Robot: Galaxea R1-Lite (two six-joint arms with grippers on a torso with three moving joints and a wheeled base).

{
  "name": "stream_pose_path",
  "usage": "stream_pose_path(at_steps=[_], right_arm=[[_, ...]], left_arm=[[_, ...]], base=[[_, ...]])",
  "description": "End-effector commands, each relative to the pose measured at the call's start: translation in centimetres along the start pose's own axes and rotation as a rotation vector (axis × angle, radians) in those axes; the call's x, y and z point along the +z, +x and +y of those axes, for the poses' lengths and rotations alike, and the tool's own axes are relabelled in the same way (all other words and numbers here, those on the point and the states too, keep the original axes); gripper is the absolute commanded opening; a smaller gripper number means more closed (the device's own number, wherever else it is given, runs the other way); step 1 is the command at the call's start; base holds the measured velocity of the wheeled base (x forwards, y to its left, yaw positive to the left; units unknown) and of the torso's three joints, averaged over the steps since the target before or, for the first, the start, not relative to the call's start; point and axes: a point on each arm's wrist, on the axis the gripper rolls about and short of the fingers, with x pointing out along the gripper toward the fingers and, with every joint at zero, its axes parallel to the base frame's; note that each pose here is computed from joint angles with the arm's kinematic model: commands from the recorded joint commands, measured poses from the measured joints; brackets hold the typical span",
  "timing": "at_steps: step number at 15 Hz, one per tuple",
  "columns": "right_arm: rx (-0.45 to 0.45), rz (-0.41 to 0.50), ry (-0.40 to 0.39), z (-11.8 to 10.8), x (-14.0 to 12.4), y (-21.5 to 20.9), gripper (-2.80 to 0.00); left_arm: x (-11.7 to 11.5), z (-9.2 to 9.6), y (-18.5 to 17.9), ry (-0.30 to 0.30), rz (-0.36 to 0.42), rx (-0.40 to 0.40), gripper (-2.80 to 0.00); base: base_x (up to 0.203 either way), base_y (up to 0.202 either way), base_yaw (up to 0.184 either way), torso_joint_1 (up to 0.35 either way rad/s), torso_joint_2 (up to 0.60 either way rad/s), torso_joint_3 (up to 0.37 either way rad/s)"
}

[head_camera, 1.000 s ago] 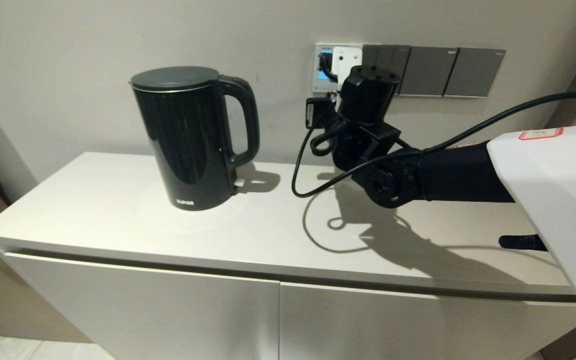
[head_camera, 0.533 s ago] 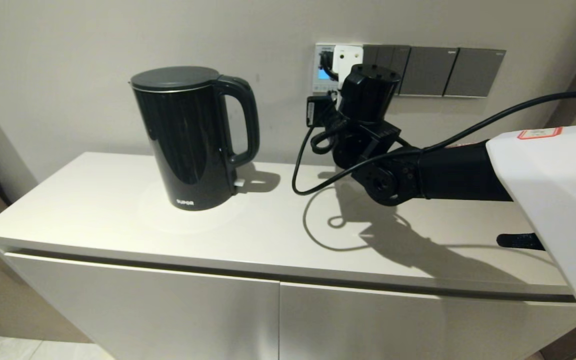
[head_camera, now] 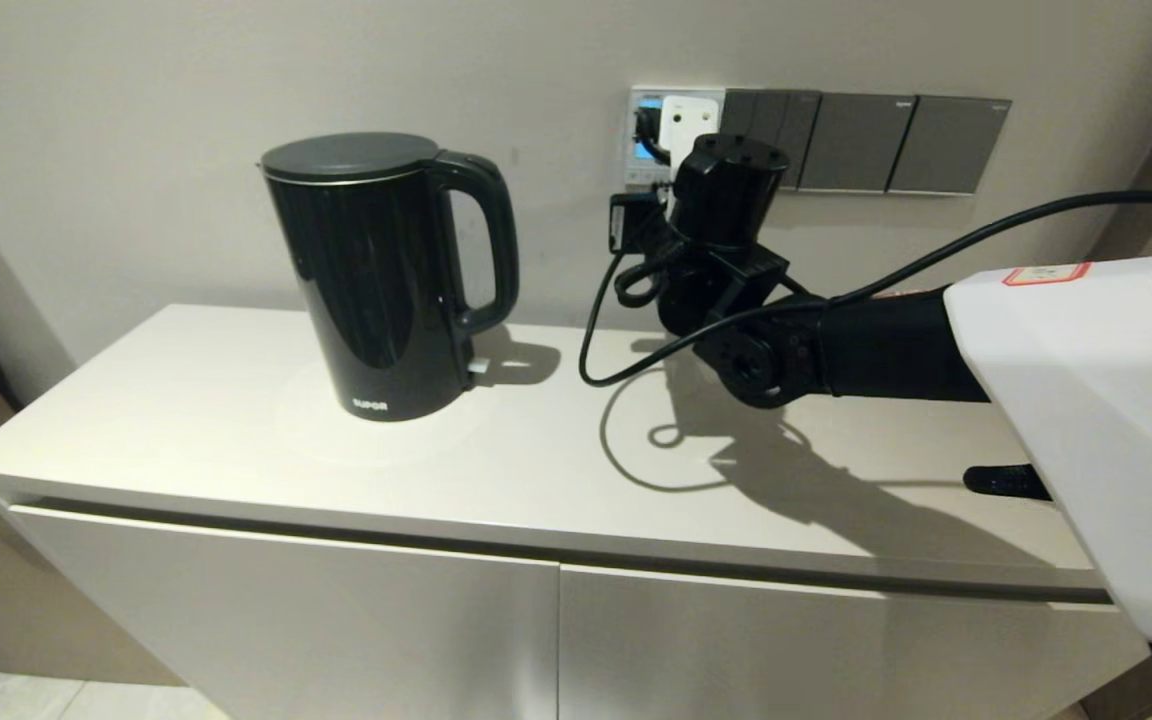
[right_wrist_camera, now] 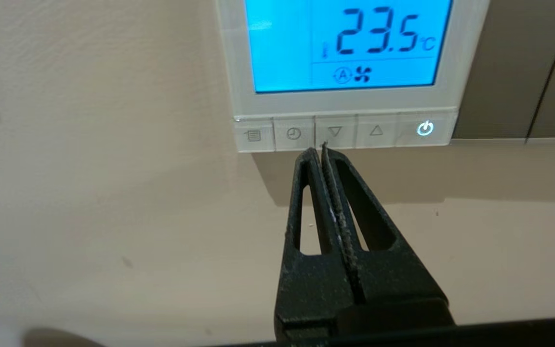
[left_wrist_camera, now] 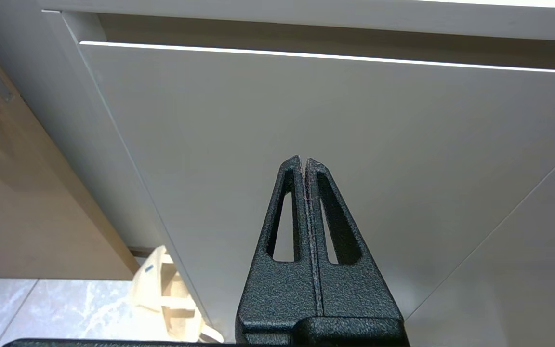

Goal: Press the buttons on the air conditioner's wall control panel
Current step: Press the temperature increase button

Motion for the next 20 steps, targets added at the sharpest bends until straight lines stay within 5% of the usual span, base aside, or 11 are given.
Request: stream_pose_path(at_steps=[1,20], right_arm=[[-0.003,0.0,-0.002,0.1,-0.4,0.1,-2.8],[-0.023,-0.01,-0.008,-0.6,0.1,0.6,-2.8]], left_arm=[[0.0,0.0,0.0,0.0,0.001,-0.001,-2.8],[0.0,0.0,0.0,0.0,0.001,0.0,-2.8]], base=[[0.0,0.0,0.0,0.0,0.0,0.0],[0.0,0.0,0.0,0.0,0.0,0.0]])
